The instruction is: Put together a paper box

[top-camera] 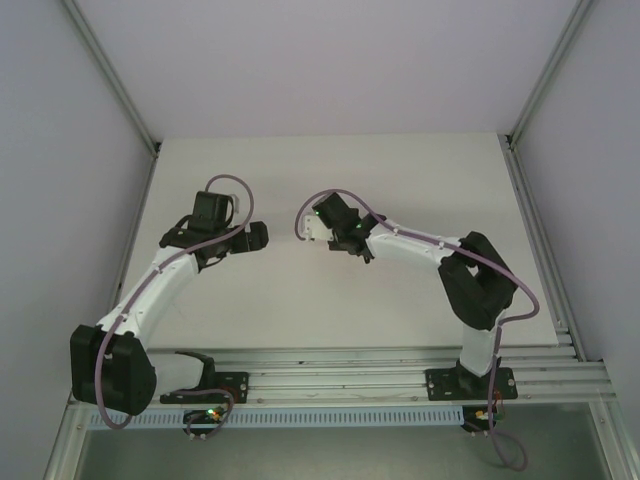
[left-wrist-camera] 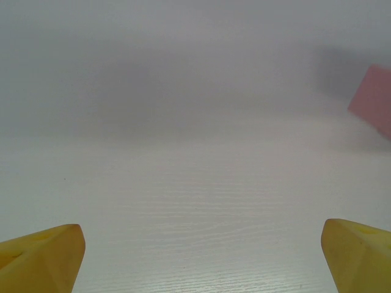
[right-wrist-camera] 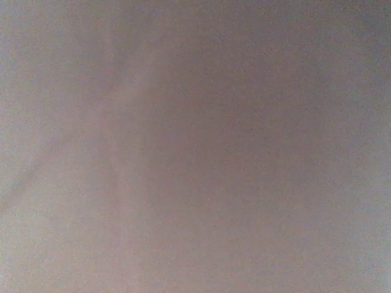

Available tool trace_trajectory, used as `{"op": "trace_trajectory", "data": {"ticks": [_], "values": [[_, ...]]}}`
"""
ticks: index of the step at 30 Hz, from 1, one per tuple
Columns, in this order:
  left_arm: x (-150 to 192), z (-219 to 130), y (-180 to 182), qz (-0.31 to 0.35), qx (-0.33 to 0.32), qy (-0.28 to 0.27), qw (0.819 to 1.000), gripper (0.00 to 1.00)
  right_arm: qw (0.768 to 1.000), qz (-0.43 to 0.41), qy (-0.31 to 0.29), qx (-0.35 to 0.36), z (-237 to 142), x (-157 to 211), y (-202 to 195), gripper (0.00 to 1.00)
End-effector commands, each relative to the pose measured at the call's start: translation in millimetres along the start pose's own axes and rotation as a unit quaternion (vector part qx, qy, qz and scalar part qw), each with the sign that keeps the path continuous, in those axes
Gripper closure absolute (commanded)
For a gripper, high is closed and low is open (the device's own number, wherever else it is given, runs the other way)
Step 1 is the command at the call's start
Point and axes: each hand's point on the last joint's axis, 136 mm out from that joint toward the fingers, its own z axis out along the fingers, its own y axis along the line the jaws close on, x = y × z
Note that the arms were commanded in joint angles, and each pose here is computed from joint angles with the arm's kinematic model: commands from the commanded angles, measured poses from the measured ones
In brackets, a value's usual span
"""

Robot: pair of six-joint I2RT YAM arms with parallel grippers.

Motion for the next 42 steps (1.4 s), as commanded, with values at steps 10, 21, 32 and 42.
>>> {"op": "trace_trajectory", "data": {"ticks": [10, 21, 32, 42], "values": [[2.4, -6.4, 3.4, -0.016, 0.002, -0.007, 1.0, 0.0, 0.996, -0.033, 0.018, 0.082, 42.9, 4.0, -13.3, 0.68], [2.0, -12.6, 4.4, -0.011, 0.0, -0.013, 1.0, 0.0, 0.998, -0.06, 0.031, 0.018, 48.5, 23.1, 27.5, 0.62], [3.4, -13.0, 2.8, -0.011, 0.005, -0.011, 1.0, 0.0, 0.992, -0.025, -0.02, -0.119, 5.1, 12.6, 62.8, 0.01], [-2.5, -17.0, 3.8, -0.002, -0.001, -0.019, 1.0, 0.0, 0.977, 0.039, -0.125, -0.166, -70.1, -5.4, 46.2, 0.0]]}}
